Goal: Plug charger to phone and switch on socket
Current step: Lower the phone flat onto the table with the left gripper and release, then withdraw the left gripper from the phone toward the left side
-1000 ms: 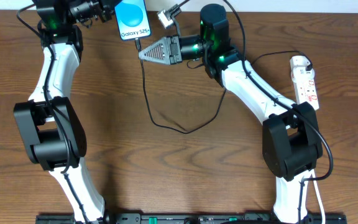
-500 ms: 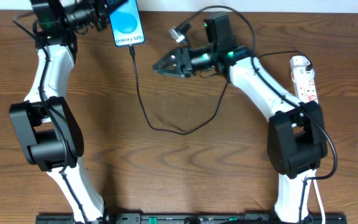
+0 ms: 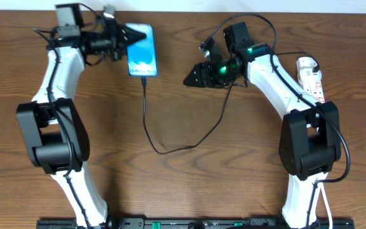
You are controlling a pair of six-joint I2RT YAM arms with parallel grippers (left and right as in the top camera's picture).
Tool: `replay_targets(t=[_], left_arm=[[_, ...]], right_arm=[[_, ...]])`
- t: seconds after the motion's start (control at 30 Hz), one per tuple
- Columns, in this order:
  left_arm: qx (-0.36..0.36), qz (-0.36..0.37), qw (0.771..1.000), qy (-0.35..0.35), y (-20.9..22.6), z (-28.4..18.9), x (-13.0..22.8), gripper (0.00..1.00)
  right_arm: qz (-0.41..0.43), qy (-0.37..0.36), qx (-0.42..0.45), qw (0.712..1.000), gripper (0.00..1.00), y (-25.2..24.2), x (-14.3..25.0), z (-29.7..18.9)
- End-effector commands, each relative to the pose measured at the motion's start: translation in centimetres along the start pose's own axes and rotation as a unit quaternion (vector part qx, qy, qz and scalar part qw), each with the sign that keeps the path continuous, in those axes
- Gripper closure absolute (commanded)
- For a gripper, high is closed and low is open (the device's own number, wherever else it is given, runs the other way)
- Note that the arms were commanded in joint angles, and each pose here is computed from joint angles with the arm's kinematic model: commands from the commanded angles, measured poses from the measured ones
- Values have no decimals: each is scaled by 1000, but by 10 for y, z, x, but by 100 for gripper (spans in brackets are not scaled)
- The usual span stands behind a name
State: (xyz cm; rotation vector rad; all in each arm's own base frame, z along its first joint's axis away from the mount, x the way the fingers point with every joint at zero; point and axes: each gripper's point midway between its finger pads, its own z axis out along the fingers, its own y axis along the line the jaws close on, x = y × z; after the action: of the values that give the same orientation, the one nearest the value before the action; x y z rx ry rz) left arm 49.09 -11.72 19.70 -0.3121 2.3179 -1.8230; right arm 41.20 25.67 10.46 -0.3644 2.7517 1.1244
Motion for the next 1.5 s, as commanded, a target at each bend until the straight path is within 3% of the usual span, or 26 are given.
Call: replay_targets(t=[0.0, 0.07, 0.1, 0.17, 0.37, 0.63, 0.83, 1.47], left_arm=[[-57, 88, 995, -1, 11, 3, 10, 93], [-122, 64, 990, -2, 38, 1, 16, 93], [-146, 57, 988, -1, 47, 0, 19, 93], [-165, 56, 985, 6, 56, 1, 24, 94], [-208, 55, 976, 18, 81, 13, 36, 93], [-206, 71, 976, 11, 97, 27, 36, 93], [-279, 65, 958, -17, 124, 17, 28, 93], [-296, -2, 955, -35, 178, 33, 55, 93]], right_arm=[[-41, -34, 110, 992, 37, -17, -9, -30], [-47, -43, 141, 988, 34, -20, -9, -43], [-50, -50, 154, 985, 27, -19, -10, -51], [-57, -68, 175, 981, 1, -15, -14, -65], [-69, -92, 178, 977, 1, 0, -16, -86], [-65, -83, 178, 978, 1, 0, -11, -85], [-67, -81, 169, 980, 1, 4, -10, -84], [-108, -68, 159, 979, 1, 26, -5, -66]])
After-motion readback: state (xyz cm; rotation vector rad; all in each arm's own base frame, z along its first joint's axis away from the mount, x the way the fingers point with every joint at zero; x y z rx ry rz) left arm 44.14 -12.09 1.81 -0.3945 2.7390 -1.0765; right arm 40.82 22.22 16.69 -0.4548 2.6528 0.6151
